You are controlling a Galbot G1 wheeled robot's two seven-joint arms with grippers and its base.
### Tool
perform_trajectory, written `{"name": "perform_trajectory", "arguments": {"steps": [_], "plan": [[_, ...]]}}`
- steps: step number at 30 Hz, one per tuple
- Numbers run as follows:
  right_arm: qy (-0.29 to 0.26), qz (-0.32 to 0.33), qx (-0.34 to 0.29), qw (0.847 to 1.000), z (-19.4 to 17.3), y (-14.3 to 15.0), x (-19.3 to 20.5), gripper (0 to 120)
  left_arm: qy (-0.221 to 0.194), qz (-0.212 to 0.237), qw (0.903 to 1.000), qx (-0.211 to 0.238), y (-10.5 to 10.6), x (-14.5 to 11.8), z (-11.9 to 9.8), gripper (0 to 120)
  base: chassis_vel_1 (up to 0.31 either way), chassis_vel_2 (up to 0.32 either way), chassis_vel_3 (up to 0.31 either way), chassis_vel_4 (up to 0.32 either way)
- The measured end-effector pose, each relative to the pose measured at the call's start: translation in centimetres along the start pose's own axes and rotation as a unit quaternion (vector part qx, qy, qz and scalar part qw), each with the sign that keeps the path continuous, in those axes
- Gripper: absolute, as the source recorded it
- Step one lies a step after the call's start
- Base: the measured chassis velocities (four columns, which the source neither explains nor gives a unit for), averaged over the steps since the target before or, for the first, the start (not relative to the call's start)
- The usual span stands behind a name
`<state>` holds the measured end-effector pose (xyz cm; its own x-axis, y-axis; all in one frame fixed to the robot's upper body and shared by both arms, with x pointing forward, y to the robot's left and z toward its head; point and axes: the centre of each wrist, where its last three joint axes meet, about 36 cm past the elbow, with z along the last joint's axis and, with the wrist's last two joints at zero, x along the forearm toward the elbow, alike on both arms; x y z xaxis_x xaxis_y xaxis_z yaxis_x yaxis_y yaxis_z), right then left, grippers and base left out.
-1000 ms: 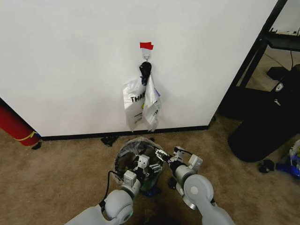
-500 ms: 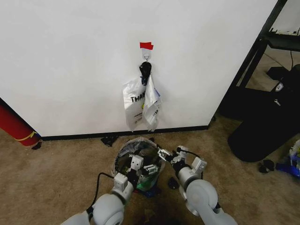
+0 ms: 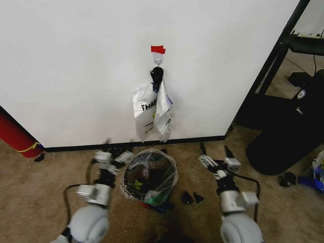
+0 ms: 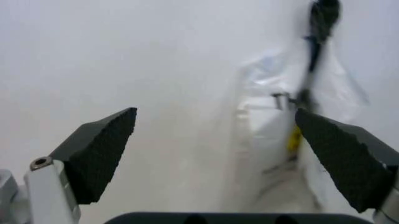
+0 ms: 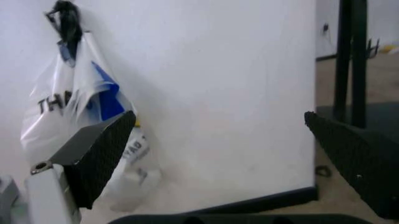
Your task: Pick up the garbage bag from the wall and place it over the trash bin.
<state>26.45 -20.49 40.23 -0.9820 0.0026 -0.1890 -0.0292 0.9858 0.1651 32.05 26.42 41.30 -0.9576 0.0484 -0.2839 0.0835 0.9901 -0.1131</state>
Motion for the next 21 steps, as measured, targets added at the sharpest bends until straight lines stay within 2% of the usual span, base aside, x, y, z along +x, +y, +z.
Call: {"name": "perform_trajectory", "arguments": {"steps": [4,5,8,11,21], "plan": [[-0.009,-0.008,0.029,0.999,-0.8,0.1,4.0,100,-0.007,-0.028,0.9994,-0.018,2.1,2.5,-0.5,100,0.000,0.000,0.000,0.000],[-0.009,-0.008,0.029,0.999,-0.8,0.1,4.0,100,-0.007,-0.028,0.9994,-0.018,2.1,2.5,-0.5,100,0.000,0.000,0.000,0.000],[-0.019,-0.006,0.034,0.999,-1.4,0.5,5.2,100,-0.005,-0.038,0.9988,-0.029,2.6,4.6,-0.4,100,0.000,0.000,0.000,0.000],[-0.029,0.002,0.034,0.999,-1.9,0.8,5.7,100,-0.009,-0.048,0.9983,-0.032,2.1,6.1,-0.2,100,0.000,0.000,0.000,0.000],[-0.045,0.014,0.045,0.998,-2.1,1.4,6.0,100,-0.018,-0.041,0.9982,-0.040,1.4,6.0,-0.6,100,0.000,0.000,0.000,0.000]]}}
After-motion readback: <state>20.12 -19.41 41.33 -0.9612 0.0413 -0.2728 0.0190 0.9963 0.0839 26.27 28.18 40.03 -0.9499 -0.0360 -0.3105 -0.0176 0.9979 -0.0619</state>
